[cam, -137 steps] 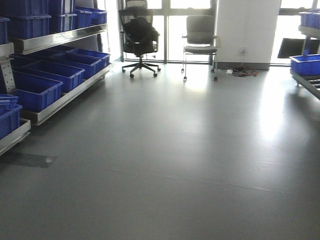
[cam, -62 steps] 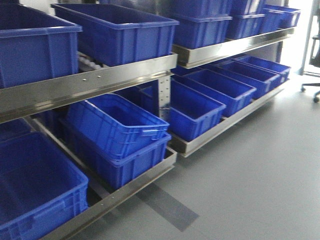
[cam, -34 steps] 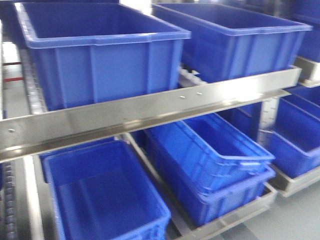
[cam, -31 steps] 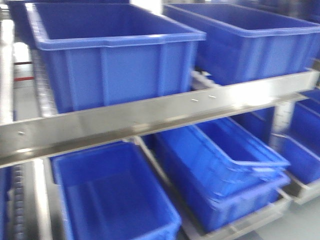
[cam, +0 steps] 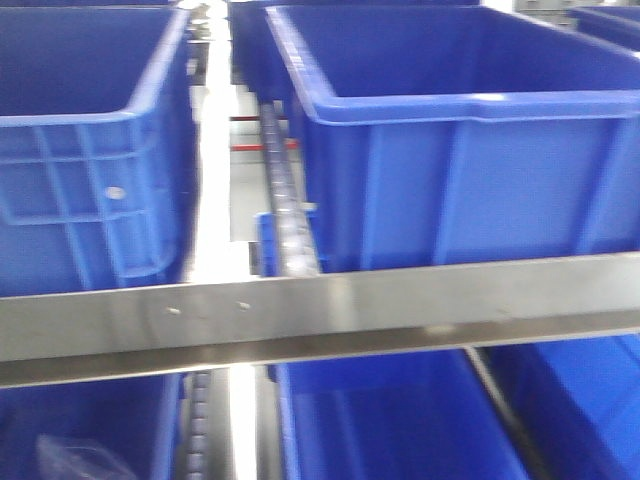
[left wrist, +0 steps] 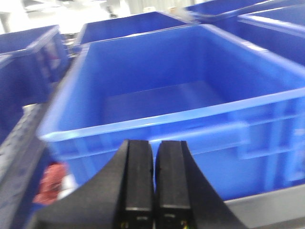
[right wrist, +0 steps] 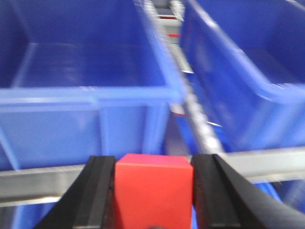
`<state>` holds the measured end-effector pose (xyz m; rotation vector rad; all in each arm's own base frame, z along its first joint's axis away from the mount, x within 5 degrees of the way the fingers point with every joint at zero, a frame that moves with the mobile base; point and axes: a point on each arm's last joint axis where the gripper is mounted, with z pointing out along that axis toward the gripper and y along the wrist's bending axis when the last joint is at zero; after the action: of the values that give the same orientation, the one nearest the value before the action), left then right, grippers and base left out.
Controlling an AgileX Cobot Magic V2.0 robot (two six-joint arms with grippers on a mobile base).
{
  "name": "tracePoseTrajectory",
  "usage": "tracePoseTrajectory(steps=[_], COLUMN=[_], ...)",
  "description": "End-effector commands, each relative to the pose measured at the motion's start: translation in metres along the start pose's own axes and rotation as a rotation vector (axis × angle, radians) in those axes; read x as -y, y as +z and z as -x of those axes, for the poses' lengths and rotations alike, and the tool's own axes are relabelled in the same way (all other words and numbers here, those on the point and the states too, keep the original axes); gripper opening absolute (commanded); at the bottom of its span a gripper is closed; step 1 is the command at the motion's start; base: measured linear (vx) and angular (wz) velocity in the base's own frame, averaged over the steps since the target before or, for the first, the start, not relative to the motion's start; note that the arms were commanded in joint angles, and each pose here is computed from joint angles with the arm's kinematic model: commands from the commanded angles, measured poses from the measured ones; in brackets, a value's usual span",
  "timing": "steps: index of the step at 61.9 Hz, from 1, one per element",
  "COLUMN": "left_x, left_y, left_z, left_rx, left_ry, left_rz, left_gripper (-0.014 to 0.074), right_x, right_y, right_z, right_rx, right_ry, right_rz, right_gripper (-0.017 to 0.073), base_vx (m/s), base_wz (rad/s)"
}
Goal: Pick red cube and place on left shelf
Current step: 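Drive the base toward the shelf rack of blue crates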
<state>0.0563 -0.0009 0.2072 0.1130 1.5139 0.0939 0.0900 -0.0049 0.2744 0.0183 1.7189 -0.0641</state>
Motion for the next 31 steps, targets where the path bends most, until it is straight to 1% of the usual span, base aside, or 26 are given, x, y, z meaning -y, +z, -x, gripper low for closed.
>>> tracePoseTrajectory(steps=[1,12,25,31], left_x=[0.0001,0.0001,0.0001,0.0001], left_y=[0.0007,0.0007,0.0007,0.0007], left_z=[0.0005,0.0005,0.0005,0.0005], left_rx=[0.064,0.064,0.064,0.064], left_ry=[-0.005,-0.005,-0.005,-0.005], left_rz=[0.004,0.004,0.004,0.004], left_gripper=[0.0106,0.0106,0.0106,0.0106], right_x=[-0.0017,-0.0017,-0.0017,-0.0017], right_y=[-0.0008,-0.0008,-0.0008,-0.0008], right_z=[0.0152,0.0152,0.0152,0.0152], right_rx=[0.088,0.088,0.088,0.088], right_ry=[-0.025,-0.025,-0.025,-0.025], right_rz=[0.019,0.019,0.019,0.019], right_gripper=[0.0057,0.0057,0.0057,0.0057], base_vx=[0.13,0.10,0.07,0.05], base_wz=[0.54,0.38,0.26,0.02])
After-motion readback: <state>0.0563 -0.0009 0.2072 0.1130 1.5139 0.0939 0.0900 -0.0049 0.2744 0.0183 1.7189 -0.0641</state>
